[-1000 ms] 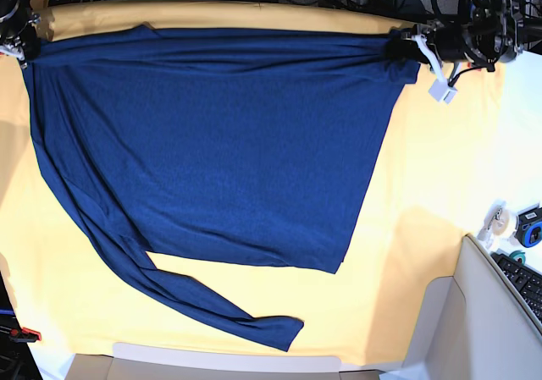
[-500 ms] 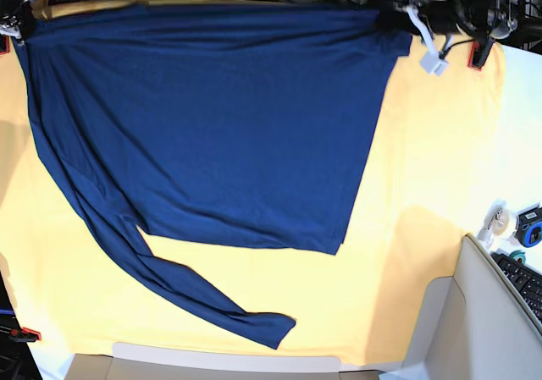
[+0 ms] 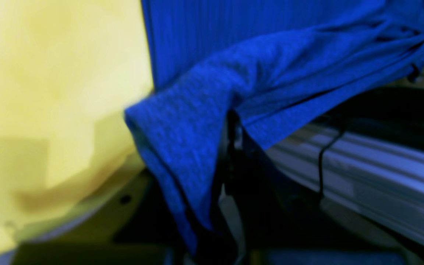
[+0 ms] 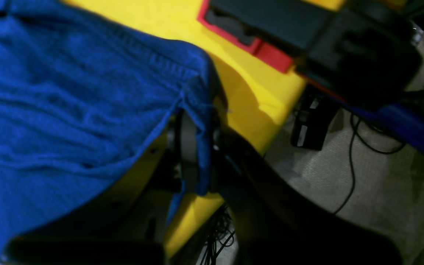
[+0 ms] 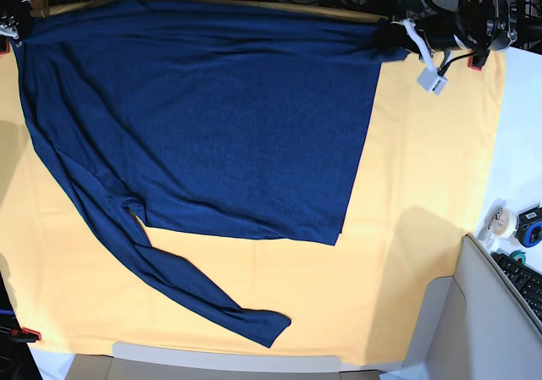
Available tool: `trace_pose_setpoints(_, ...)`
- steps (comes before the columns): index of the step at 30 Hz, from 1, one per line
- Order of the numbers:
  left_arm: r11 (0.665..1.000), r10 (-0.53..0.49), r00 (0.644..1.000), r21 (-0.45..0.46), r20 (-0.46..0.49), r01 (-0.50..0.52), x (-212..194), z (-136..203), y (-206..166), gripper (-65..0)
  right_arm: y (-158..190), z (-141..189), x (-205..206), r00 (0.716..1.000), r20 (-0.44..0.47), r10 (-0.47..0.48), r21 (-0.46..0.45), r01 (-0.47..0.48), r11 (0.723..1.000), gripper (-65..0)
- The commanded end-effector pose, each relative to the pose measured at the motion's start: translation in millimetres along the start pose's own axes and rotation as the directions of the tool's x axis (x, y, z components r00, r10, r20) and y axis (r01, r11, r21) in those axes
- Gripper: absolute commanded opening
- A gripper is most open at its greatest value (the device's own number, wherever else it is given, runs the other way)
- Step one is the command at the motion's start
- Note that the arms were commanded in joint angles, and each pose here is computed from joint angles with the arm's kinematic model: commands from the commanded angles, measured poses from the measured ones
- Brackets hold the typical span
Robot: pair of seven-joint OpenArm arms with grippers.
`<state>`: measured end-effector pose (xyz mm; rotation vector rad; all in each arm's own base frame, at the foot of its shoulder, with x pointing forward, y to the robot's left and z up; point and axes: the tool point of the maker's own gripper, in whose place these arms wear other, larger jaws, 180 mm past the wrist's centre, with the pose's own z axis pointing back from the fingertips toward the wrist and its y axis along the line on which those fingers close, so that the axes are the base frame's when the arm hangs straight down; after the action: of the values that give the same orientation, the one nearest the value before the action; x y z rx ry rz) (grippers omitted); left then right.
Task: Fold the T-shirt properly
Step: 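Pull the shirt back toward the robot with both grippers, spreading it flat, then hold the shoulder corners with both grippers near the table edge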
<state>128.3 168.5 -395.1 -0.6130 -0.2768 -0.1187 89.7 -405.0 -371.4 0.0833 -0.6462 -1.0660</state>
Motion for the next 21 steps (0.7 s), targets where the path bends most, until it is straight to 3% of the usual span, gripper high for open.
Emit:
trace_pose_setpoints(1,0.999,-0.034,0.999,0.008,0.006,0.034,4,6,-2,-64.9,4,6,19,0.998,0.06,0.027,0.0,-0.028,1.0,-65.0)
trace_pose_setpoints(5,0.995,-0.103,0.994,0.007,0.047,0.102,27,11,-13,-64.9,4,5,18,0.998,0.058,0.024,0.002,-0.024,1.0,-65.0)
trace_pose_setpoints(14,0.989,-0.145,0.984,0.017,0.105,0.144,58,13,-13,-64.9,7,1,10,0.999,0.05,0.001,0.013,-0.002,1.0,-65.0)
trace_pose_setpoints(21,0.977,-0.198,0.979,-0.066,0.052,0.201,58,-12,-37,-64.9,7,1,10,0.999,0.049,0.0,0.015,0.0,1.0,-65.0)
